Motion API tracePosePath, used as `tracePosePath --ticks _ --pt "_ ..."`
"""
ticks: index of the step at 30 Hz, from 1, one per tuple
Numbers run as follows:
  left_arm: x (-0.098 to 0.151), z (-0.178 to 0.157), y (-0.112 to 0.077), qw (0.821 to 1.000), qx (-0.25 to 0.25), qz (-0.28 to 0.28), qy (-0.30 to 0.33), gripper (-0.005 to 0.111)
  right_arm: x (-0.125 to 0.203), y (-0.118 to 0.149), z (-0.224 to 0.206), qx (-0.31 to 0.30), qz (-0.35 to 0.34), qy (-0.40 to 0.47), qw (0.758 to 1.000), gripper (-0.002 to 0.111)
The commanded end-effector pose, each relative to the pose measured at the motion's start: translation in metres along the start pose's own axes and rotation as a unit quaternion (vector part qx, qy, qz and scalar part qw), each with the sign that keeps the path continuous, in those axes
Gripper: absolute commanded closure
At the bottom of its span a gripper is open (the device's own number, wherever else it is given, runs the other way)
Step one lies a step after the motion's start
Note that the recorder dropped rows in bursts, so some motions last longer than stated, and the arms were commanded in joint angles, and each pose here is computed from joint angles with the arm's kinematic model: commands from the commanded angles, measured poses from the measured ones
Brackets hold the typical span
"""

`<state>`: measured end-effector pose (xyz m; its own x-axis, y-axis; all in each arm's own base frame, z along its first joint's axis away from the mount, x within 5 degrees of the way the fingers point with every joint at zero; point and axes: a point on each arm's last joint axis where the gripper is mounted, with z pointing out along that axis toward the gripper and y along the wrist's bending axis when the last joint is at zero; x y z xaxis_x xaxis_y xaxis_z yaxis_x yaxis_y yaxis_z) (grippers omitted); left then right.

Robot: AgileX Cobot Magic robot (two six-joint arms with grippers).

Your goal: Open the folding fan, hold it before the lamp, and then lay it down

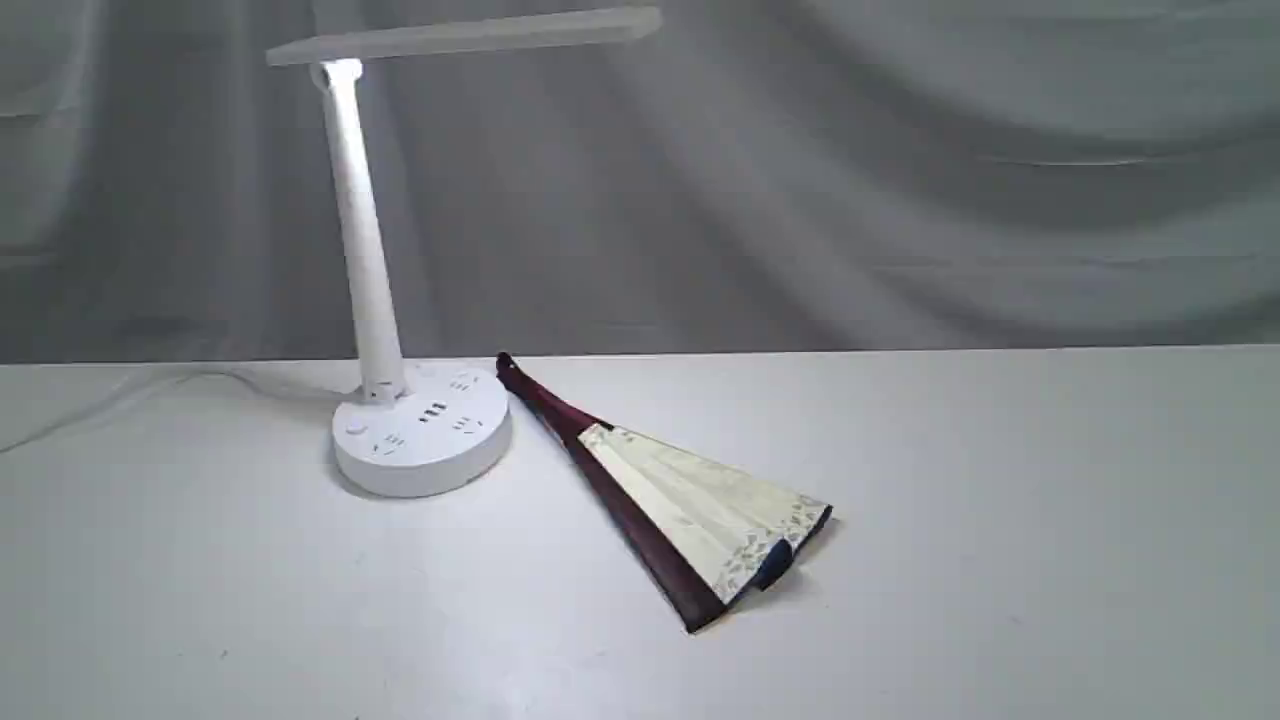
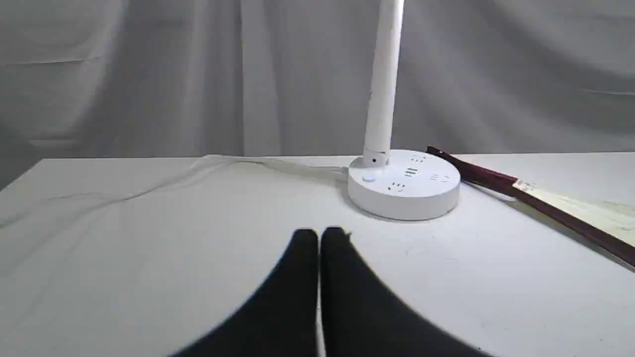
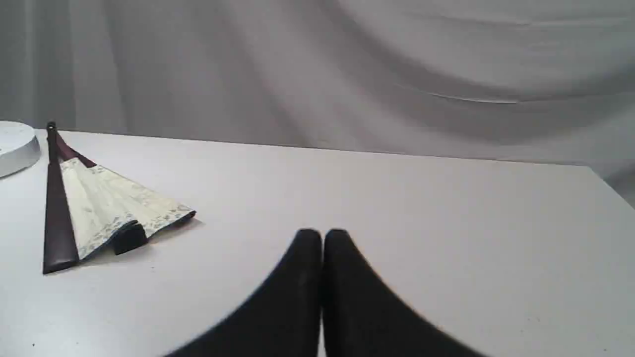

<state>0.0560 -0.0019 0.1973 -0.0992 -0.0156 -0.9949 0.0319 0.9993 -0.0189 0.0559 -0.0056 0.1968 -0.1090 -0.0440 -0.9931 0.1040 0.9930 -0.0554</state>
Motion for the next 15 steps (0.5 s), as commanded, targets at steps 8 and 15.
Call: tracePosePath --ticks 8,15 --pt "0.0007 0.0001 -0.0004 1.000 0.003 -0.003 -0.002 0.107 0.0006 -0.0001 -0.0001 0.001 0.002 -0.002 1.000 0.108" --pt "0.0001 0.0001 -0.0005 1.000 0.004 -0.005 -0.005 0.107 -0.0003 -0.0002 -0.0001 0.002 0.001 -0.007 1.000 0.108"
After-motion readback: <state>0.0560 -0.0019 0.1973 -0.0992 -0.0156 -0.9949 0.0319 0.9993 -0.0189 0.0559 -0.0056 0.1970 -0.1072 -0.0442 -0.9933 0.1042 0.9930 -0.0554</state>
